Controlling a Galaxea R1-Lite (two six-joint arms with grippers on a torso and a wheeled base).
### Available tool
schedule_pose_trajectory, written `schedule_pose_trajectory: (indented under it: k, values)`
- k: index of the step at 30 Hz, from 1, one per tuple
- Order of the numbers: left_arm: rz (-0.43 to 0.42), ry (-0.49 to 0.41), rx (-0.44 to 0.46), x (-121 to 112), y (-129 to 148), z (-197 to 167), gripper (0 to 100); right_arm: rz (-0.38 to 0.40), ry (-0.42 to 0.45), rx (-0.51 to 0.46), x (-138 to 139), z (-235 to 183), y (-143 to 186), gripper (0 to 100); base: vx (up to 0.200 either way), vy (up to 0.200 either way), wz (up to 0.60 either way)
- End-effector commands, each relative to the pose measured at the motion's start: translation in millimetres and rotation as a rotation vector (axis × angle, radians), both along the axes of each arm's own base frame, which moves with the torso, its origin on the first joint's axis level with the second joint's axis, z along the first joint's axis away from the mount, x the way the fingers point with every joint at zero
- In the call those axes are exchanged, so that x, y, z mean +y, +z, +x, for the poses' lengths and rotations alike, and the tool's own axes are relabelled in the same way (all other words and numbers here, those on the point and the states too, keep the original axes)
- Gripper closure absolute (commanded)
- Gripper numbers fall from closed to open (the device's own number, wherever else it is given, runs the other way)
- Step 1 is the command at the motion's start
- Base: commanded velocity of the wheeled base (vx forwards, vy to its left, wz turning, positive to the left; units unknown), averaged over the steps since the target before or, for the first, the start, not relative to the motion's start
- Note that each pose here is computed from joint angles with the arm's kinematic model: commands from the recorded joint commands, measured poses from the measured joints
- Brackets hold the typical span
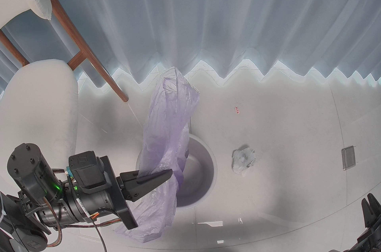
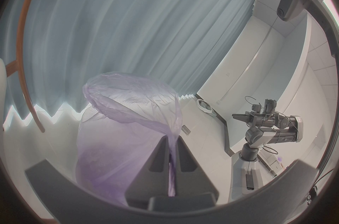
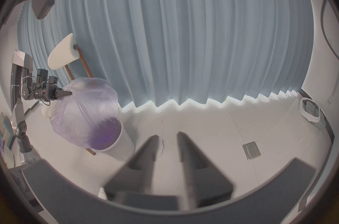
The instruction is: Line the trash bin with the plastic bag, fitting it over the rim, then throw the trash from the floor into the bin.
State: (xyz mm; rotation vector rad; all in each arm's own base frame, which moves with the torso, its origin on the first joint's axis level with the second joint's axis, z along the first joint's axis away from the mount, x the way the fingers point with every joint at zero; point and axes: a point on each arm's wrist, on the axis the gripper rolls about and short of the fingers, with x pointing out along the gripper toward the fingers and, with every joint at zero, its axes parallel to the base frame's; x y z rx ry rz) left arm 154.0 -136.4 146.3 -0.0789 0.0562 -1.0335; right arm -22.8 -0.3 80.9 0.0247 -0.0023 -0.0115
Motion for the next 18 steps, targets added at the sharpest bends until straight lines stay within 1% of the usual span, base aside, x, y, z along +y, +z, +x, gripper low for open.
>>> schedule_pose_trajectory:
  k: [1,6,9,11,12,14,15,18]
  values:
    - [-0.002,-0.021,-0.002,-3,1,-3,100,-0.014,0.001,0.002,0,0,-5,100,0.0,0.0,0.0]
    - [-0.02,-0.033,-0.001,-5,4,-1,100,-0.006,-0.001,0.001,0,0,-5,100,0.0,0.0,0.0]
    - [-0.026,-0.042,0.039,-6,1,-3,100,0.004,-0.004,0.001,0,0,-5,100,0.0,0.0,0.0]
    - [-0.014,-0.052,0.055,-8,-3,-4,100,0.006,-0.002,-0.01,0,0,-3,100,0.0,0.0,0.0]
    - [-0.008,-0.052,0.062,-8,-5,-4,100,0.012,-0.002,-0.035,0,-2,3,100,0.0,0.0,0.0]
    - [-0.006,-0.047,0.062,-9,-6,-2,100,0.023,-0.001,-0.13,0,-5,33,100,0.0,0.0,0.0]
    - [-0.007,-0.044,0.06,-9,-5,0,100,0.025,-0.004,-0.142,0,-3,43,100,0.0,0.0,0.0]
    - [-0.01,-0.043,0.058,-10,-4,1,100,0.004,-0.004,-0.118,0,1,48,100,0.0,0.0,0.0]
